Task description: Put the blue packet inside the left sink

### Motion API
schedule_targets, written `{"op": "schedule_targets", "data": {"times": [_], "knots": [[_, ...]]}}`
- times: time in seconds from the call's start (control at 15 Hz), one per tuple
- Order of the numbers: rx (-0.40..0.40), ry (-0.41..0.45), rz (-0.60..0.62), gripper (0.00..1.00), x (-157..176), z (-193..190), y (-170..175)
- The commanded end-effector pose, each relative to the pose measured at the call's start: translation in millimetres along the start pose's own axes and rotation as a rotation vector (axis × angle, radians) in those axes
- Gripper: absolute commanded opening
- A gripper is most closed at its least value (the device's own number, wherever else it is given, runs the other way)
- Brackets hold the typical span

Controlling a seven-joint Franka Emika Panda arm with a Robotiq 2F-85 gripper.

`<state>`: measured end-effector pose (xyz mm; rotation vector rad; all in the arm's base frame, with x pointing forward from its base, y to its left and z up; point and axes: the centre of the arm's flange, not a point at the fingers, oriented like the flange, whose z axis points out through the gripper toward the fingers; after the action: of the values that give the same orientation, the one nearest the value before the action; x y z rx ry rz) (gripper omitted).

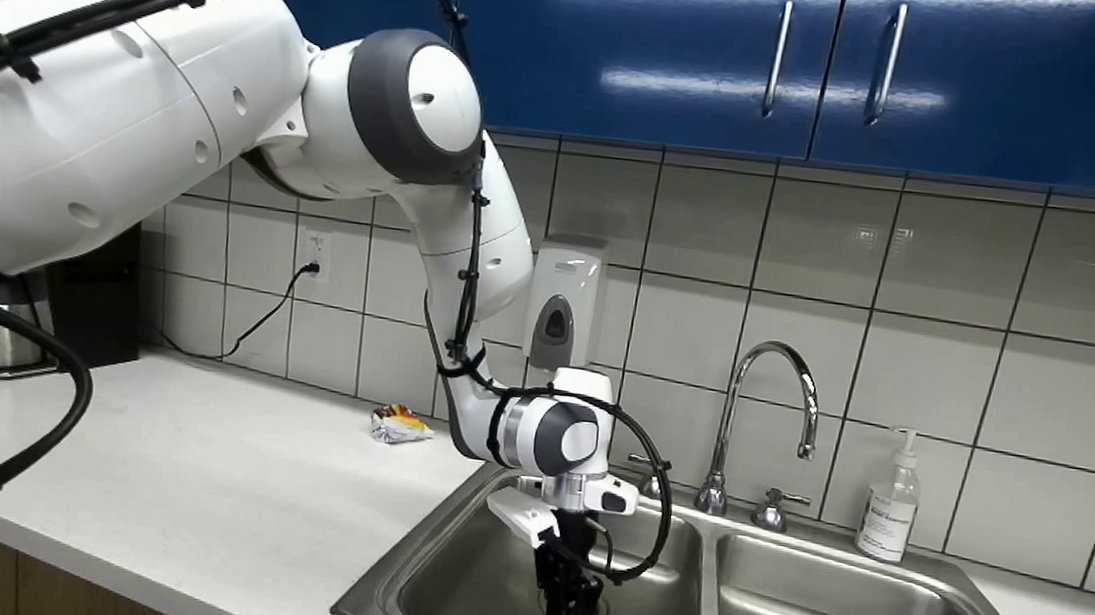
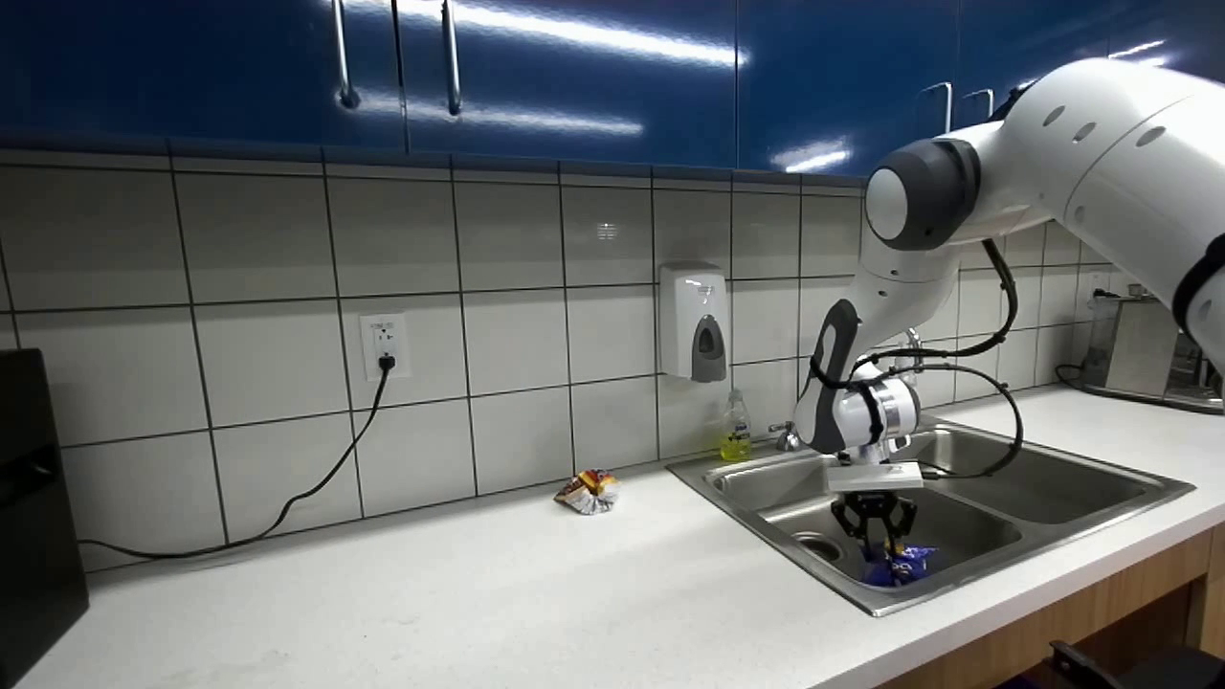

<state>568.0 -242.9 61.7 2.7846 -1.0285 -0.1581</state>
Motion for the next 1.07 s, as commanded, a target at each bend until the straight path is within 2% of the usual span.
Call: {"op": "schedule_targets", "data": {"times": [0.0,0.27,0.47,1.0], "knots": [[0.028,0.013,-0.035,0.71,-5,-25,-2],[0.024,0.045,-0.040,0.99,-8,-53,-8],[0.025,0.068,-0.079,1.00,-13,-74,-11],[0.041,0.066,-0.471,1.00,-59,-115,-11]]}}
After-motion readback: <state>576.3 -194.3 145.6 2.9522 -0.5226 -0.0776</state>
